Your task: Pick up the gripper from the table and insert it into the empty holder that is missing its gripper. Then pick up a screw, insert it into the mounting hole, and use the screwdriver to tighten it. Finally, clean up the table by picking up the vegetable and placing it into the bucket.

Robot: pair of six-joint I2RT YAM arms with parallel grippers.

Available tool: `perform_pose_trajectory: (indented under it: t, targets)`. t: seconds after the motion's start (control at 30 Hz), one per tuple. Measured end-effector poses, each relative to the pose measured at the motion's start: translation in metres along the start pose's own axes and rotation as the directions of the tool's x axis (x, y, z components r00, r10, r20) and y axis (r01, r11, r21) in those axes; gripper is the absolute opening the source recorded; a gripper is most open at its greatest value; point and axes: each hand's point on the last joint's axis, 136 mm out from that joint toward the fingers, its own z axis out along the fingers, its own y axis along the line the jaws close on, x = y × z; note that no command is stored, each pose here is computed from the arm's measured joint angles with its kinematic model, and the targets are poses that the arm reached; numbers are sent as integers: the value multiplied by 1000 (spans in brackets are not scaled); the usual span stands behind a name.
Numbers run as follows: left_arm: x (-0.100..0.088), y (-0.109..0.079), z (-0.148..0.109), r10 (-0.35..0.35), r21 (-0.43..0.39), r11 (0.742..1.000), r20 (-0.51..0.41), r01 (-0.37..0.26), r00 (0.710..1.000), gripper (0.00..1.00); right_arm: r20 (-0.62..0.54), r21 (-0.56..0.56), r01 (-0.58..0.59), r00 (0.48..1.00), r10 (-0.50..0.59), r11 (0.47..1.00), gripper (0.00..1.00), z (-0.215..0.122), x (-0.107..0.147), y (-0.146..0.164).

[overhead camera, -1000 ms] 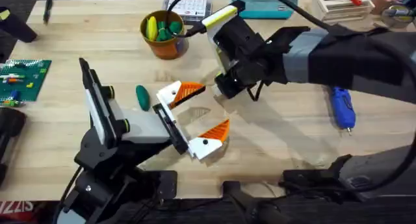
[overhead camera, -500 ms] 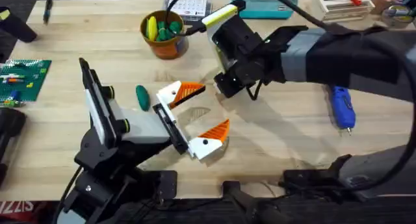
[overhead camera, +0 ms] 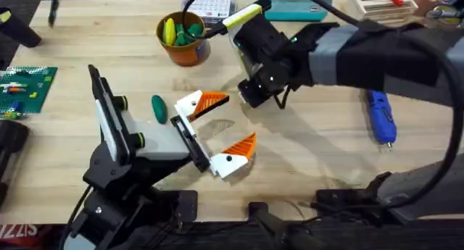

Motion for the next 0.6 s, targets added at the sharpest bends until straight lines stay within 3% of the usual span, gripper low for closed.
perform_pose_trajectory:
  t: [0.23, 0.43, 0.6]
  targets:
    - [0, 0, 0, 0, 0, 1000, 0, 0, 1000, 990, -52, 18, -13, 999, 14, 1000, 8, -24, -11, -16]
    - [0, 0, 0, 0, 0, 1000, 0, 0, 1000, 990, 23, 23, -40, 999, 40, 999, 8, -58, -48, -27]
    - [0, 0, 0, 0, 0, 1000, 0, 0, 1000, 990, 91, 17, -39, 995, 37, 999, 8, -84, -64, -28]
